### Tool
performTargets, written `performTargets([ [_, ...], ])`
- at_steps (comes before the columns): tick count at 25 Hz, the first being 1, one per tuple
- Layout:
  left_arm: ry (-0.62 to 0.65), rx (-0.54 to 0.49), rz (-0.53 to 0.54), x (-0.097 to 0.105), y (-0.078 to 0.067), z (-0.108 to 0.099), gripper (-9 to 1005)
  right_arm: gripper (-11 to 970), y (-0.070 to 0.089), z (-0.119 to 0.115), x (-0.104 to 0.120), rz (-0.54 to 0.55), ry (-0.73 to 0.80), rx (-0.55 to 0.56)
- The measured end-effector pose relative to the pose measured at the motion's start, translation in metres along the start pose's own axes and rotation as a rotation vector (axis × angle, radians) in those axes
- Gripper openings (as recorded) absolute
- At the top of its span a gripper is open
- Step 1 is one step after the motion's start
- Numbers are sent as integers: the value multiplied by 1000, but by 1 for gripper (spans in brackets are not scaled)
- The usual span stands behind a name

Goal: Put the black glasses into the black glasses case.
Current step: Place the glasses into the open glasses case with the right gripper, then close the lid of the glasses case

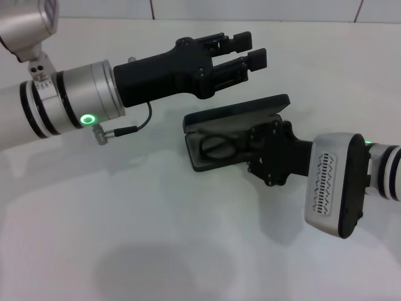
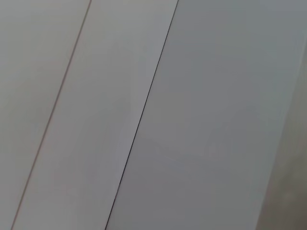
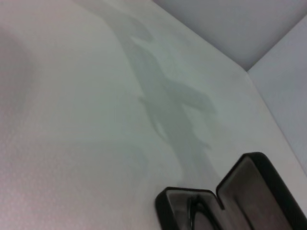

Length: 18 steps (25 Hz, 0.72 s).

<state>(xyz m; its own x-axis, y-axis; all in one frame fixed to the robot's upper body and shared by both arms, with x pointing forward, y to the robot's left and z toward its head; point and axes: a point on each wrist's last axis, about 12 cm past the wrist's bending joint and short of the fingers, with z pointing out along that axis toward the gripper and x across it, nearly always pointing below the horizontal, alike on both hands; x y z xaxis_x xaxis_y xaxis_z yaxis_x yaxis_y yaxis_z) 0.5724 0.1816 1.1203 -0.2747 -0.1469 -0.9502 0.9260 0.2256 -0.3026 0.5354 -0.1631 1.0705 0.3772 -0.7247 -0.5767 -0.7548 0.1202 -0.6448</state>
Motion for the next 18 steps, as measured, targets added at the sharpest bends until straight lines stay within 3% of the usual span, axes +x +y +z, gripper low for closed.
performTargets([
  [3, 1, -1, -3, 1, 0, -1, 541, 320, 1, -2, 1, 11, -1, 1],
  [8, 1, -11, -16, 4, -1, -6, 542, 320, 3, -11, 2, 67, -40, -22],
  [13, 46, -70, -43, 9, 6, -10, 543, 320, -6, -37, 11, 181, -121, -57],
  [14, 65, -101, -48, 11, 10, -9, 543, 320, -12, -64, 24, 287, -218, -97],
  [18, 124, -241, -45, 16, 27, -3, 544, 321, -13, -111, 49, 422, -383, -183],
])
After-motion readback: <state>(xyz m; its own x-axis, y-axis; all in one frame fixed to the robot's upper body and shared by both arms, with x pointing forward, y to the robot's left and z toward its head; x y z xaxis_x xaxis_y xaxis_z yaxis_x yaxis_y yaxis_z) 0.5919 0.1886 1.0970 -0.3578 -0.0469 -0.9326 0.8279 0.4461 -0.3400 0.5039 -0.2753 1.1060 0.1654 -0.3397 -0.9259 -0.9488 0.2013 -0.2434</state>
